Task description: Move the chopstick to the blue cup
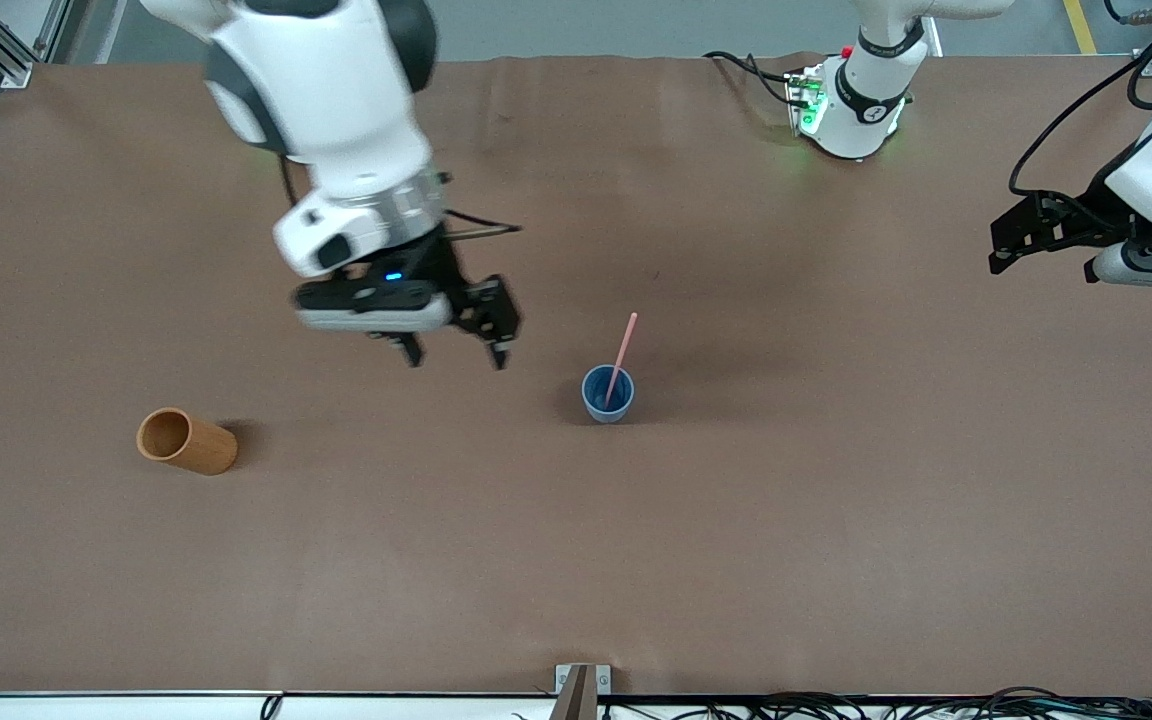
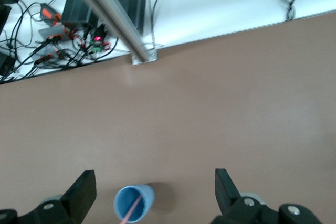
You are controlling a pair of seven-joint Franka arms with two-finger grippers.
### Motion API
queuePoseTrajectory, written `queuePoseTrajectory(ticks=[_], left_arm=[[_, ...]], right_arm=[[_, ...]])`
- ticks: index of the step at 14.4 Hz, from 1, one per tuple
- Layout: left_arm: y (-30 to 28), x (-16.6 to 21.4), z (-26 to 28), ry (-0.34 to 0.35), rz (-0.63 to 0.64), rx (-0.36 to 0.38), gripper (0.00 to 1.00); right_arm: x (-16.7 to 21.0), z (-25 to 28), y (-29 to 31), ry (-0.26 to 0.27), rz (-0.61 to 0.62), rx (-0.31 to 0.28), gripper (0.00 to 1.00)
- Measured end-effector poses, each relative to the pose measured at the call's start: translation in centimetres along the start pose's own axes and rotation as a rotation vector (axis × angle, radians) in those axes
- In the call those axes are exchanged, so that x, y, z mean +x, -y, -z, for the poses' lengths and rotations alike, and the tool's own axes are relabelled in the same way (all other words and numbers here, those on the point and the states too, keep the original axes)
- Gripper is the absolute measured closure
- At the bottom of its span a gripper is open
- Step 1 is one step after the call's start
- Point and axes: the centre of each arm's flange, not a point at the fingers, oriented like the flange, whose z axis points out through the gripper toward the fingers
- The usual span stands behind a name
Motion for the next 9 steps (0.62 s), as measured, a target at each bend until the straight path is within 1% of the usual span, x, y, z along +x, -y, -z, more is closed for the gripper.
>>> queuePoseTrajectory(ticks=[2, 3, 4, 6, 7, 8, 9], left_arm=[[0.0, 0.0, 0.0, 0.000, 0.000, 0.000, 0.00], [0.0, 0.0, 0.0, 0.000, 0.000, 0.000, 0.00], [0.0, 0.0, 0.0, 0.000, 0.000, 0.000, 0.00], [0.0, 0.0, 0.0, 0.000, 0.000, 0.000, 0.00], [0.0, 0.0, 0.0, 0.000, 0.000, 0.000, 0.00], [0.0, 0.0, 0.0, 0.000, 0.000, 0.000, 0.00], [0.0, 0.0, 0.0, 0.000, 0.000, 0.000, 0.00]], right_arm=[[2.8, 1.9, -5.3, 0.049, 0.002, -0.038, 0.00], [3.8, 2.9, -8.0, 0.075, 0.012, -0.074, 0.00], [4.3, 3.8, -10.6, 0.109, 0.033, -0.124, 0.00], [4.5, 5.7, -14.8, 0.180, 0.075, -0.209, 0.00], [4.4, 6.7, -16.6, 0.217, 0.092, -0.234, 0.00], [4.4, 7.7, -18.5, 0.257, 0.098, -0.242, 0.00], [4.5, 8.7, -20.7, 0.298, 0.094, -0.234, 0.00]])
